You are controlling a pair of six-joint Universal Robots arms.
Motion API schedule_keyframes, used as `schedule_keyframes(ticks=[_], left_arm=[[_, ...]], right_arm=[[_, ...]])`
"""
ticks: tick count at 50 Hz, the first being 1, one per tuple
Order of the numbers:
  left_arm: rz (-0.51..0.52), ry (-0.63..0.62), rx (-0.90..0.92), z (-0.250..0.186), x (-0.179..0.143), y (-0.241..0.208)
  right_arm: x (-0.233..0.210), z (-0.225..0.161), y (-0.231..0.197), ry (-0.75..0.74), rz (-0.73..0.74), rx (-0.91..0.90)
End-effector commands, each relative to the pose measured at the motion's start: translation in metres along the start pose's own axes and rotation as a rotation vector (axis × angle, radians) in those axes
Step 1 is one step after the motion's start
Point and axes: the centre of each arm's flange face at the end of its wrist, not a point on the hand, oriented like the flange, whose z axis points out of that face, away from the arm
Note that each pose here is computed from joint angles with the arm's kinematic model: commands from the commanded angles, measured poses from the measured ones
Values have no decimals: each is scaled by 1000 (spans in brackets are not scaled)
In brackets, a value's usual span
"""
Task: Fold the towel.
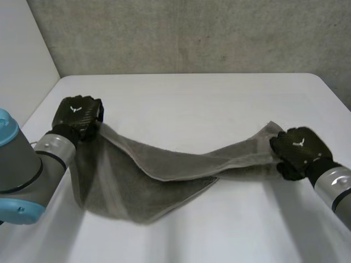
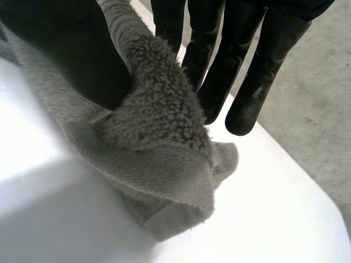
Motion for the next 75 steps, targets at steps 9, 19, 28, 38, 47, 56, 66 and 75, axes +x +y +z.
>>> schedule_keyframes(ticks=[9,19,28,38,47,56,66,75], left_arm=[[182,143,-347,-39,13,13],[287,56,-77,29,0,-13],[340,-184,475,86,-31,-100],[183,-218,623,76,-53,-129],[139,-79,294,62,-30,-54],[180,40,-46,28,1,47],[399,97,-229,-4,1,75],[359,145,-418,-61,-10,38]], right_arm=[[23,-7,-21,-173,-43,-313],[56,62,-70,-44,-170,-115],[106,105,-175,438,-306,429],[100,85,-186,535,-239,645],[58,96,-117,255,-184,328],[-9,103,-4,-43,-141,-10],[-3,72,-4,-56,-148,-134],[15,-6,-8,-176,-117,-433]])
